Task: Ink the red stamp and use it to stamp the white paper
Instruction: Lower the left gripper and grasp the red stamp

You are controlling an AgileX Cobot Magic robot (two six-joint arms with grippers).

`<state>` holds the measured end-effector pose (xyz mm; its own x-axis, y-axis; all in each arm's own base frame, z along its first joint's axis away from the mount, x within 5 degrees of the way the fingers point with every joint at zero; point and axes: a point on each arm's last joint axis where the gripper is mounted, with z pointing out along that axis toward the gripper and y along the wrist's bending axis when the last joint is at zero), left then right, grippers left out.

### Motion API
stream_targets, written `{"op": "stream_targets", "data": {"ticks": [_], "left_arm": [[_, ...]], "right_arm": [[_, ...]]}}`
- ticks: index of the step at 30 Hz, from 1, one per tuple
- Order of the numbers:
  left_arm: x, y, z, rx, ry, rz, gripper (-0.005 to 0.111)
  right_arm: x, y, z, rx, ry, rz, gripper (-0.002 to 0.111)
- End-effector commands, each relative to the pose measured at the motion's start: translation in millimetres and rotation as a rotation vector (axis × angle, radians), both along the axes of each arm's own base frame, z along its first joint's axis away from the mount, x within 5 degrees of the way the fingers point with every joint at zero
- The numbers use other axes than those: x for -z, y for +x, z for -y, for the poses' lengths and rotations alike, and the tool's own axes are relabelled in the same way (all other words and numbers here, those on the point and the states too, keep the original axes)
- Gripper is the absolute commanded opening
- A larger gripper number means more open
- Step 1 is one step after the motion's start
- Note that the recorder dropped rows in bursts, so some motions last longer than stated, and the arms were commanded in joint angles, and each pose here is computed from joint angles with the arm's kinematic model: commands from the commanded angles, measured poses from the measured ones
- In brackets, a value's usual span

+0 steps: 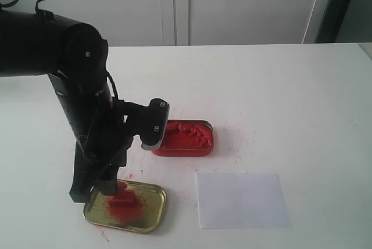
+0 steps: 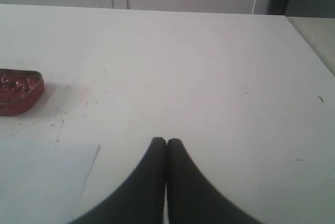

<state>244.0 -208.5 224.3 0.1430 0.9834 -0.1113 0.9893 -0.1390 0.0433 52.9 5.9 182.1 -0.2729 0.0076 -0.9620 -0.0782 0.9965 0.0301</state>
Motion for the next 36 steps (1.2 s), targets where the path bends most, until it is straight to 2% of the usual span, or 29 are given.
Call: {"op": "stream_targets", "data": {"ticks": [1, 12, 22, 33, 36], "left_arm": [[10.1, 0.6, 5.0, 0.002, 0.005, -0.036, 0.058], [36.5, 8.1, 9.5, -0.008, 0.040, -0.078, 0.058], [46.9, 10.1, 11.1, -0.009, 0.056, -0.096, 0.058], [51.6, 11.0, 11.8, -0.012, 0.062, -0.102, 0.044], [51.7, 11.3, 11.7, -0.010, 0.063, -0.099, 0.032]], "right_arm": [[0.3, 0.2, 0.0, 0.000, -0.001, 0.014, 0.000], [0.3, 0.2, 0.0, 0.000, -0.001, 0.014, 0.000], [0.3, 0.2, 0.0, 0.000, -0.001, 0.014, 0.000], [0.3, 0.2, 0.0, 0.000, -0.001, 0.014, 0.000], [0.3, 0.2, 0.0, 0.000, -0.001, 0.014, 0.000]]}}
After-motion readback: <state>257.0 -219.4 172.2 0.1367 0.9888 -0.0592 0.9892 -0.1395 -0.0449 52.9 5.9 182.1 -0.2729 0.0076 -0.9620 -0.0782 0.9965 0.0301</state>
